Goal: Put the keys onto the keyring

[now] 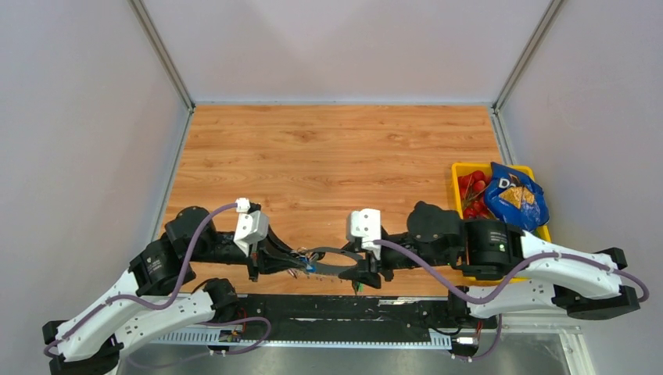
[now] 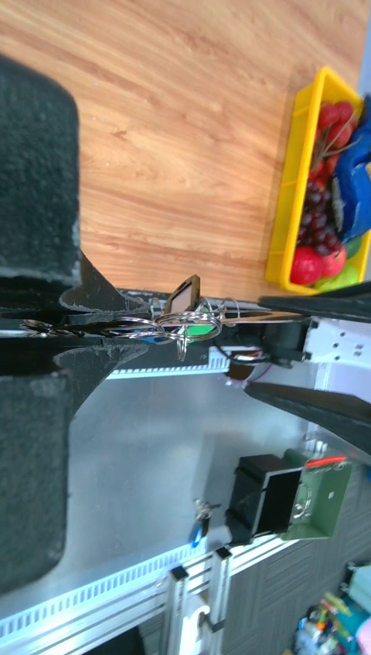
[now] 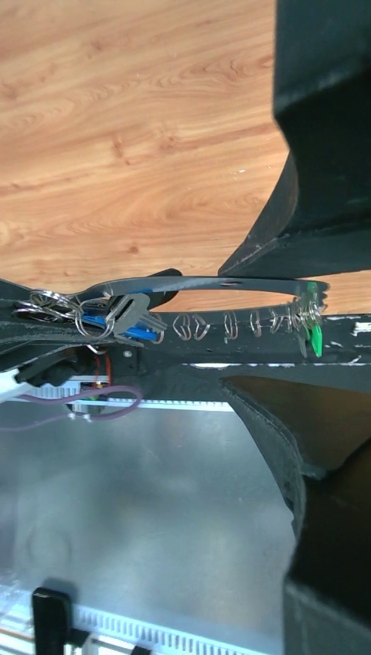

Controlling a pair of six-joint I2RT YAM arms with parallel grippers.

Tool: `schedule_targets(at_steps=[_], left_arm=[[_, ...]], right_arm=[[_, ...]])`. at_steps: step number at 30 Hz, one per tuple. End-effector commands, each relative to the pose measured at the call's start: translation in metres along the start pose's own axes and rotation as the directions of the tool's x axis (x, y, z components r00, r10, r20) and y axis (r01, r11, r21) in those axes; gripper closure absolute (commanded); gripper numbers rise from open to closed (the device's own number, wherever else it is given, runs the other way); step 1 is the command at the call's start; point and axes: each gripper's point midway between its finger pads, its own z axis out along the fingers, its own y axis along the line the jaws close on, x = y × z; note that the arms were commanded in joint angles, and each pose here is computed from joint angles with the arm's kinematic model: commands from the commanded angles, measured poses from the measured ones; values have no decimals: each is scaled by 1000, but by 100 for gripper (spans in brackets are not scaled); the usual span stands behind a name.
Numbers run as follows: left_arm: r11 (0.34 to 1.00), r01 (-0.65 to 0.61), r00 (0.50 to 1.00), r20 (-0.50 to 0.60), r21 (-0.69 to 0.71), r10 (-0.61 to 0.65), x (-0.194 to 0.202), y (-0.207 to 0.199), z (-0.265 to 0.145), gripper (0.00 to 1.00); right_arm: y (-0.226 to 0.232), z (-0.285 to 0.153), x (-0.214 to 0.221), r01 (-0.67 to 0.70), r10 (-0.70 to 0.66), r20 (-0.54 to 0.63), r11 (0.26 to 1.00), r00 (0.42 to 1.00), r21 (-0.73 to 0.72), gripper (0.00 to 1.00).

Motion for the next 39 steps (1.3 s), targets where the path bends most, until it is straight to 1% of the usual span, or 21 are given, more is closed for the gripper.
schedule_targets(at_steps=[1,4,8,12,15,17,21,23,25,30,37,38,39], left_arm=[[996,-35,986,157,-86,49,-32,8,-7,100],[992,-55,971,227,-111,79,-44,6,-16,100],[991,-79,951,290,-108,108,-56,-1,-24,100],[992,-94,937,330,-88,118,-62,-9,-29,100],[991,-103,923,363,-81,126,-65,-12,-32,100],[991,-108,914,383,-80,131,-68,-14,-33,100],[992,-117,911,393,-53,128,-71,-19,-33,100],[992,-119,909,396,-43,126,-71,-21,-33,100],[992,-122,907,402,-39,127,-71,-22,-33,100],[991,-132,894,429,-28,131,-75,-28,-38,100],[990,-140,892,431,-25,138,-74,-30,-41,100],[990,-140,892,431,-28,139,-73,-29,-40,100],[990,-141,891,431,-31,140,-73,-28,-40,100]], right_arm=[[-5,-25,-28,1,-8,155,999,988,45,48],[-7,-35,-26,-3,-9,187,998,982,64,40],[-9,-39,-25,-16,-3,229,997,973,81,37],[-18,-38,-28,-32,-3,266,992,964,125,35],[-15,-33,-32,-24,-9,287,994,958,109,34],[-9,-27,-36,-5,-17,298,997,954,73,34],[-8,-15,-42,13,-30,292,998,956,59,35],[-6,-10,-44,22,-35,289,999,957,48,40],[-5,-5,-45,30,-40,282,999,959,40,47],[-4,2,-52,36,-42,281,999,959,28,78],[3,6,-62,51,-44,302,999,952,-13,92],[5,7,-63,55,-45,303,998,952,-25,95],[7,9,-64,61,-47,303,998,952,-36,100]])
